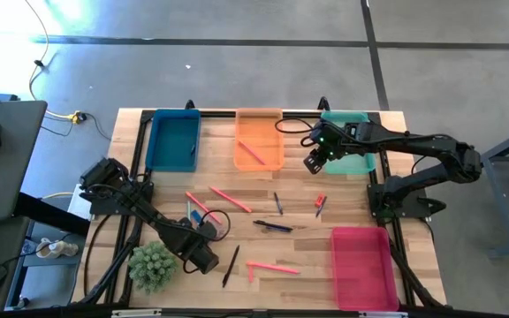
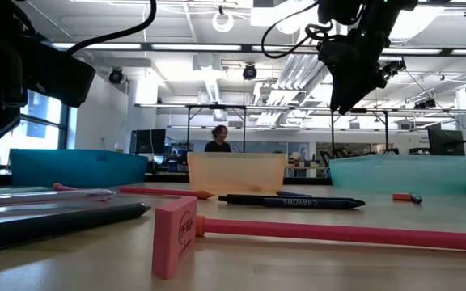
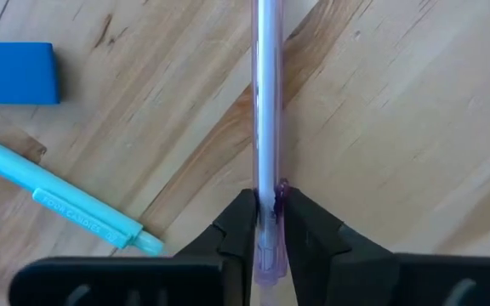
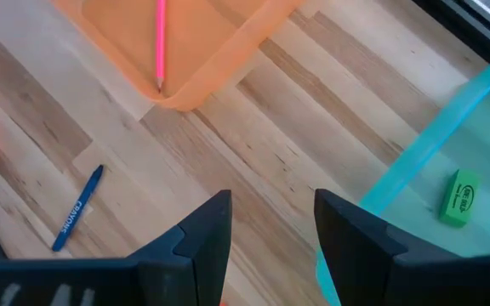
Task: Sort crayons/erasers/pens/pencils in bins
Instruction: Put the purple pen into the pink bin, then put the blue crayon into the blue bin
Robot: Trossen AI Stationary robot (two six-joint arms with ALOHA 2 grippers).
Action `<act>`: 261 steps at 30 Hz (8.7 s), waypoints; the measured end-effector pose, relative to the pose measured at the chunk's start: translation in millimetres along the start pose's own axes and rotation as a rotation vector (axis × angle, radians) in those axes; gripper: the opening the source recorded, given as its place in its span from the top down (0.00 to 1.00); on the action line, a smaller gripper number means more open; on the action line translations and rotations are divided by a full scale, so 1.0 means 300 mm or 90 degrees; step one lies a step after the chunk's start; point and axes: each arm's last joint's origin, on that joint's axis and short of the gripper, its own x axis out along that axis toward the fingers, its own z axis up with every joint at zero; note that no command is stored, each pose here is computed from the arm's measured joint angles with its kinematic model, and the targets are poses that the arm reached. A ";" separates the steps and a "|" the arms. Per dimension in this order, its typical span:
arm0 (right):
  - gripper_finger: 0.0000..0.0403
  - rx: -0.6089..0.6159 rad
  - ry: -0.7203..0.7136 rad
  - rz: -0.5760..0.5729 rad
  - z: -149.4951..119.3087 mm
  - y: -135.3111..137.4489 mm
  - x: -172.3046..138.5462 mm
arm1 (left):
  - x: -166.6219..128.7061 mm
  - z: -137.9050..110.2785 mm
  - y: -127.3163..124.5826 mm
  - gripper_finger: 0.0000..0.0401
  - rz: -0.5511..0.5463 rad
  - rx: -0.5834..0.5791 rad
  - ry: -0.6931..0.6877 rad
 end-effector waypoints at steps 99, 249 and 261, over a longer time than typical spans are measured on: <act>0.94 -0.212 -0.242 0.425 -0.134 0.347 -0.309 | -0.305 0.606 -0.098 0.90 -0.492 0.044 -0.731; 0.72 0.047 -0.040 0.135 -0.380 0.241 -0.212 | -0.377 0.324 0.378 0.67 -0.165 0.241 -0.357; 0.72 0.068 -0.053 0.060 -0.278 0.163 -0.161 | -0.358 0.375 0.432 0.67 -0.151 0.172 -0.328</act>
